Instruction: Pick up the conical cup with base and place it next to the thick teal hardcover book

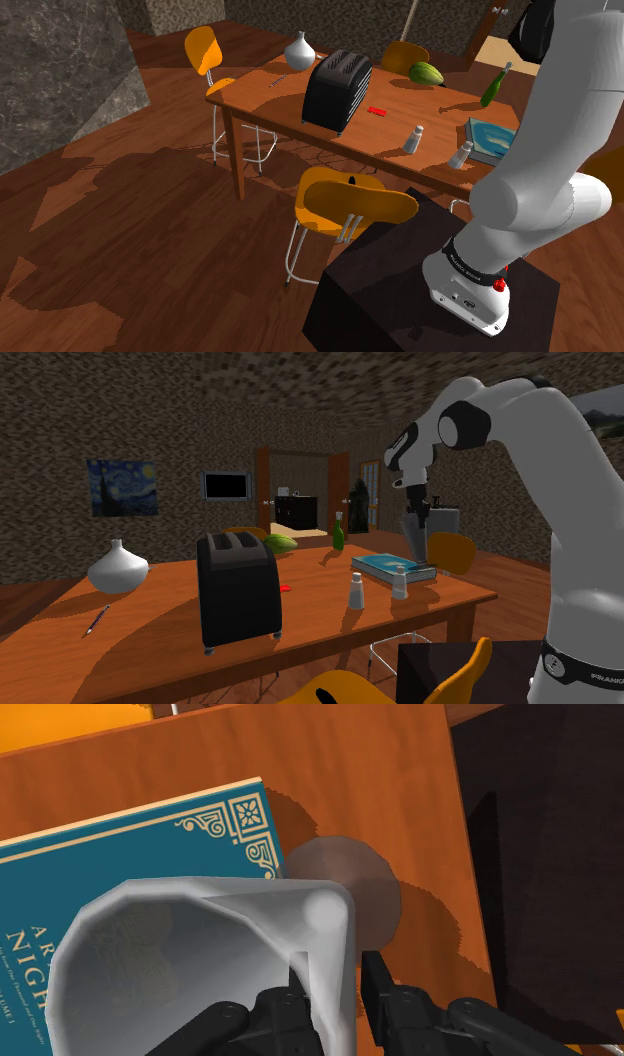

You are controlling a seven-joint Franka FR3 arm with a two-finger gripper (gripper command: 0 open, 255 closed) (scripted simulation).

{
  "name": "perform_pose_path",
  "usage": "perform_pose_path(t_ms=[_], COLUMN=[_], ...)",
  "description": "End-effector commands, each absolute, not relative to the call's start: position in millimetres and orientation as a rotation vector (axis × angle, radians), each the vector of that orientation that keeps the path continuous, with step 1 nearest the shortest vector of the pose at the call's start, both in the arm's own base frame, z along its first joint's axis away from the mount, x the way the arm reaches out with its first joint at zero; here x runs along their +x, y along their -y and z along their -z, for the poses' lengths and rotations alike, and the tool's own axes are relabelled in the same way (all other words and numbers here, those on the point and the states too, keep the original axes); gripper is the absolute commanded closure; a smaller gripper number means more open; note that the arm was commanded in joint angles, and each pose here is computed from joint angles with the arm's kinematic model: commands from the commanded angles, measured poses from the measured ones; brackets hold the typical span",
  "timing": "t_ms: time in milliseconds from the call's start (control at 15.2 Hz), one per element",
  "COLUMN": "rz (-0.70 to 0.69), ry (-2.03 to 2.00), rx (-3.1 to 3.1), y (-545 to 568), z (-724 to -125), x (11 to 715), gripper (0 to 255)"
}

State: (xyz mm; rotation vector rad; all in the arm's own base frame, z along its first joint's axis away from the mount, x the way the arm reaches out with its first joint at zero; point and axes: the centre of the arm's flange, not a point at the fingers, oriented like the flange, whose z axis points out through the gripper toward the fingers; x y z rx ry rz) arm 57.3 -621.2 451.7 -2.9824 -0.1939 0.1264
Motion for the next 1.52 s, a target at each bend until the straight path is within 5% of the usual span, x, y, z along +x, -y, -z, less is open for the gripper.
perform_pose_path(t_ms=[0,1452], rz=[-0.127,-0.127], ry=[0.195,0.195], rx=[-2.982,-2.981], y=[621.1,591.6], z=[-450.1,-579.7], x=[58.4,47.3], gripper=[255,255])
